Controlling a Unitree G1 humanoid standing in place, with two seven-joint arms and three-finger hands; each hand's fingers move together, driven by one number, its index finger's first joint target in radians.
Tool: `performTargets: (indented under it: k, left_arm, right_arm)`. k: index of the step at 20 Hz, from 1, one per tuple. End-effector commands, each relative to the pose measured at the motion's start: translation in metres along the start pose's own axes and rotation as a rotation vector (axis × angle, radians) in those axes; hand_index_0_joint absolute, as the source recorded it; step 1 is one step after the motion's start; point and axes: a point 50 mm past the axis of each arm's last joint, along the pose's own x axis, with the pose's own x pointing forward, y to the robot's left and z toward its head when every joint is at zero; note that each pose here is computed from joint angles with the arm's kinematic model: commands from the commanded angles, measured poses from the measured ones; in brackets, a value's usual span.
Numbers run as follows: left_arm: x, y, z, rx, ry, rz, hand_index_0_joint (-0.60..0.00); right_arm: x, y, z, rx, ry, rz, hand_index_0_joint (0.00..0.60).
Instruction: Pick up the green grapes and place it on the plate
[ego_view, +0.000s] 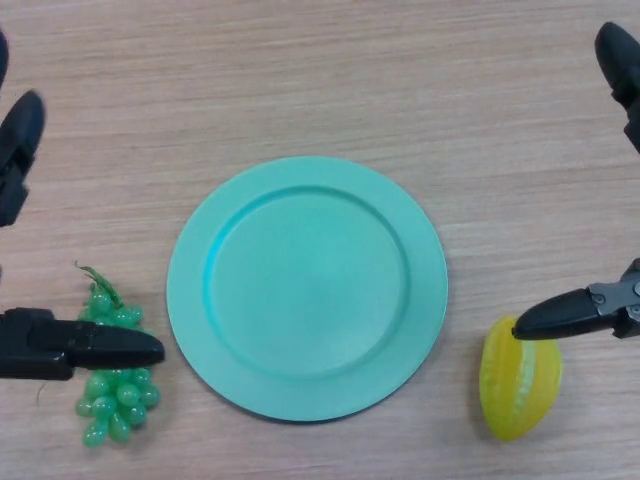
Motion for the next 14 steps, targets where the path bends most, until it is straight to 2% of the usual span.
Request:
performTargets:
  k: [1,4,5,6,7,9,14]
  left_arm:
    - [-0.005,0.009,0.003,0.193,-0.124,0.02,0.0]
    - [-0.012,0.017,-0.024,0.301,-0.047,0.046,0.0]
    - [-0.016,0.02,-0.038,0.339,0.011,0.038,0.0]
    - [-0.019,0.021,-0.045,0.358,0.04,0.031,0.0]
    - [-0.024,0.022,-0.057,0.362,0.099,0.01,0.0]
    - [-0.029,0.023,-0.07,0.335,0.149,-0.004,0.0]
    - [-0.027,0.02,-0.095,0.251,0.194,0.001,0.0]
  right_arm:
    - [-0.004,-0.003,0.028,-0.064,-0.205,-0.037,0.0]
    - [-0.004,-0.003,0.028,-0.062,-0.206,-0.036,0.0]
    - [-0.004,-0.002,0.028,-0.064,-0.205,-0.036,0.0]
    - [-0.003,-0.002,0.028,-0.065,-0.203,-0.036,0.0]
    - [-0.003,-0.001,0.028,-0.066,-0.2,-0.035,0.0]
    - [-0.002,0.0,0.027,-0.067,-0.197,-0.031,0.0]
    - [-0.002,0.004,0.026,-0.061,-0.196,-0.027,0.0]
